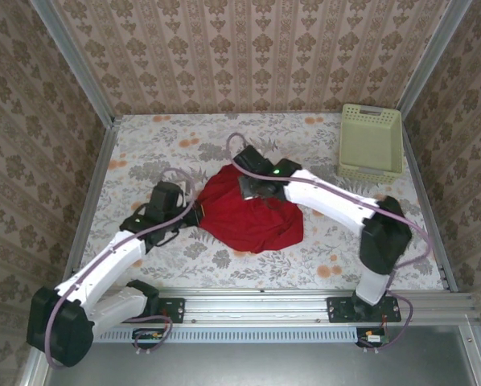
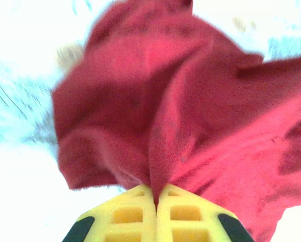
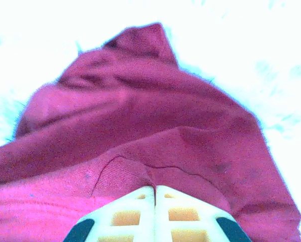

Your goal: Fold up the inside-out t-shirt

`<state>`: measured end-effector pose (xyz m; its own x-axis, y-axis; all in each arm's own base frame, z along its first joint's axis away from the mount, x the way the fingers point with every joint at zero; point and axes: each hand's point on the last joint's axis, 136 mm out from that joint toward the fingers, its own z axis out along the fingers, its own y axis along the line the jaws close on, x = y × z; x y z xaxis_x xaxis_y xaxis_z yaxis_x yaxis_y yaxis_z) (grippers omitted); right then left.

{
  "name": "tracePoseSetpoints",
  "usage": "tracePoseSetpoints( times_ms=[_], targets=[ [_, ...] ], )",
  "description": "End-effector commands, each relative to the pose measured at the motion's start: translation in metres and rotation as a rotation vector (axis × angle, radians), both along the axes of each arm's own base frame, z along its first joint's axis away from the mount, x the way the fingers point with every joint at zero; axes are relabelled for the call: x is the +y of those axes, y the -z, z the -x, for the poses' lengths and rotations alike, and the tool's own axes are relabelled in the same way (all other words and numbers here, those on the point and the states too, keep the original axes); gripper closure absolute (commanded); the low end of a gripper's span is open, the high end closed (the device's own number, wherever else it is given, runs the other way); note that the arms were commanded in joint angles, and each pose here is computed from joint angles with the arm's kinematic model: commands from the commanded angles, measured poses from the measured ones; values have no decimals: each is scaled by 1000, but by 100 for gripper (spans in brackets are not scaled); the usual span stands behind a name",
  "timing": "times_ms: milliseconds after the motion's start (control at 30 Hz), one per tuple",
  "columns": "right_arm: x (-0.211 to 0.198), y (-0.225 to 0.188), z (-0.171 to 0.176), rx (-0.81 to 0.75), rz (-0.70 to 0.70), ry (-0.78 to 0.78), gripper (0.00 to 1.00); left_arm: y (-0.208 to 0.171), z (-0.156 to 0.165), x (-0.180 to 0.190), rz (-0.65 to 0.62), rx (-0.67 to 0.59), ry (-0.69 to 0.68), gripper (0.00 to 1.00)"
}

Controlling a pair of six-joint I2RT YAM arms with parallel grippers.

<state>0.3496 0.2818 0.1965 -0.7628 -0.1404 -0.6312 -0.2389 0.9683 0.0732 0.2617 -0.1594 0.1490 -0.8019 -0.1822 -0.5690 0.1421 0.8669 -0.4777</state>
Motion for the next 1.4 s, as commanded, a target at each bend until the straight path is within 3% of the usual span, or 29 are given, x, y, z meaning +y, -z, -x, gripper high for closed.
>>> tracePoseSetpoints(
  times_ms=[0,167,267,333,433,567,667,900,967,1033,1167,1367],
  targets=[
    [-25,-78,11,-176,-67,10,100,-68,-20,18,-5,-149,-16,100],
    [-45,-148,39,-318,-203,4,100,-183,-24,18,43,-381,14,100],
    [-58,-148,52,-319,-228,30,100,-200,-13,9,79,-429,51,100],
    [-64,-129,59,-283,-222,47,100,-178,-9,1,81,-389,83,100],
    [-60,-77,67,-171,-215,46,100,-110,-8,-1,37,-230,80,100],
    [-38,-8,78,7,-199,21,100,-19,0,1,-24,4,68,100],
    [-15,22,78,78,-155,-8,100,23,9,6,-56,107,51,100],
    [32,56,54,194,-47,-19,97,39,13,14,-45,120,-3,100],
    [44,57,54,208,-41,-56,78,43,14,14,-38,129,-10,100],
    [47,51,58,190,-40,-88,66,47,15,14,-38,138,-11,100],
    [21,39,72,144,-34,-91,55,56,17,18,-52,155,-22,100],
    [-33,50,96,151,-2,-65,59,61,16,20,-58,168,-30,100]
  ],
)
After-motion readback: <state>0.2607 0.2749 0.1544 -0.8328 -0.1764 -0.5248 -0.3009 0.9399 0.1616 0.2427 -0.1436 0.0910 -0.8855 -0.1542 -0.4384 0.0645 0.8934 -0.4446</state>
